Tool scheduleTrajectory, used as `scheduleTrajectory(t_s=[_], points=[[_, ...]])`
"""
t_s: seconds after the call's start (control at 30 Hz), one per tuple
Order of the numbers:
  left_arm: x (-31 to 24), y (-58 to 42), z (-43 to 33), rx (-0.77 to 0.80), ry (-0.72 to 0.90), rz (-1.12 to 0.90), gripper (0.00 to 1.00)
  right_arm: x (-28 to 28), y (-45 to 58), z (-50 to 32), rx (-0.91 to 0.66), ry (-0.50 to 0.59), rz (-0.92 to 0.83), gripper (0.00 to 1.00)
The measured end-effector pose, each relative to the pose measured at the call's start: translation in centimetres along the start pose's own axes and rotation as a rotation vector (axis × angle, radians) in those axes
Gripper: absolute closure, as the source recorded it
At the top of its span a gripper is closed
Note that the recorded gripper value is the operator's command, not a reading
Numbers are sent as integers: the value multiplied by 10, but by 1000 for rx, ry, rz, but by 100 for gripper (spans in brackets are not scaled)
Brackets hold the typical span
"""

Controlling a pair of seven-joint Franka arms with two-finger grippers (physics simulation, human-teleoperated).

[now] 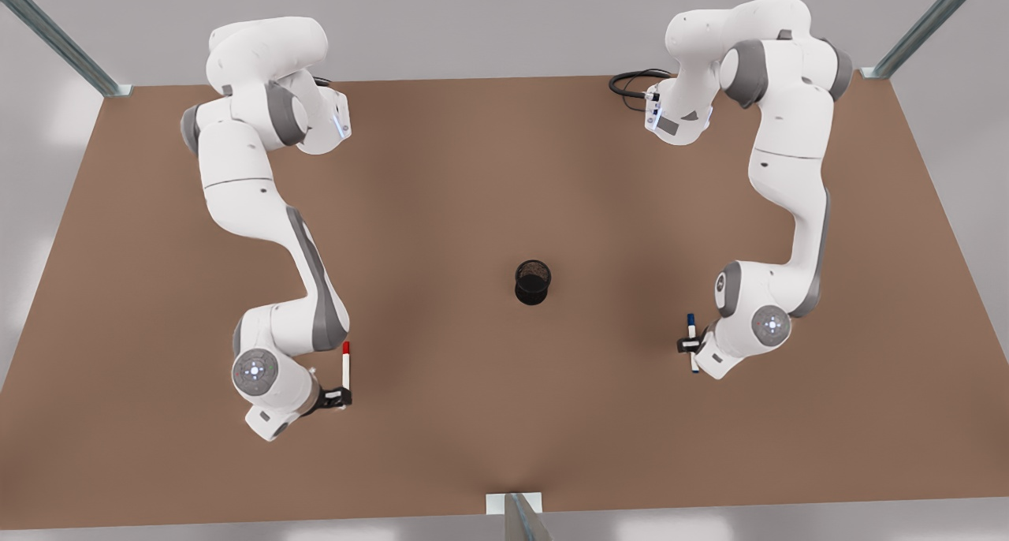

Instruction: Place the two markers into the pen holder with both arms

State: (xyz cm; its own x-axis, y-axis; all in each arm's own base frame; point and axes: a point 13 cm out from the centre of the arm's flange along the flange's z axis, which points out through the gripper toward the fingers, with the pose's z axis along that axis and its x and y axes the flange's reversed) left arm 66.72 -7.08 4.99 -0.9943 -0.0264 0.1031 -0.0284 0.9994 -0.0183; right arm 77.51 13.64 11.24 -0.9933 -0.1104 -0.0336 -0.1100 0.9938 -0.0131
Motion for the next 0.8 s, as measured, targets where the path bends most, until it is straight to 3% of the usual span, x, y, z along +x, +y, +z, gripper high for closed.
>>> scheduleTrajectory(t_s=[0.2, 0.3, 0.43, 0.5, 0.8], points=[[0, 1, 12, -5, 9, 6, 35, 37, 26, 22, -33, 86, 20, 2], [-8, 1, 11, -3, -4, 6, 35, 55, 22, 34, -30, 125, 39, 13], [-13, 0, 10, -3, -11, 6, 49, 61, 20, 43, -28, 138, 61, 25], [-13, 0, 10, -2, -11, 5, 50, 62, 17, 49, -28, 138, 74, 31], [-12, 1, 14, -4, -6, 5, 62, 61, 11, 61, -31, 115, 109, 40]])
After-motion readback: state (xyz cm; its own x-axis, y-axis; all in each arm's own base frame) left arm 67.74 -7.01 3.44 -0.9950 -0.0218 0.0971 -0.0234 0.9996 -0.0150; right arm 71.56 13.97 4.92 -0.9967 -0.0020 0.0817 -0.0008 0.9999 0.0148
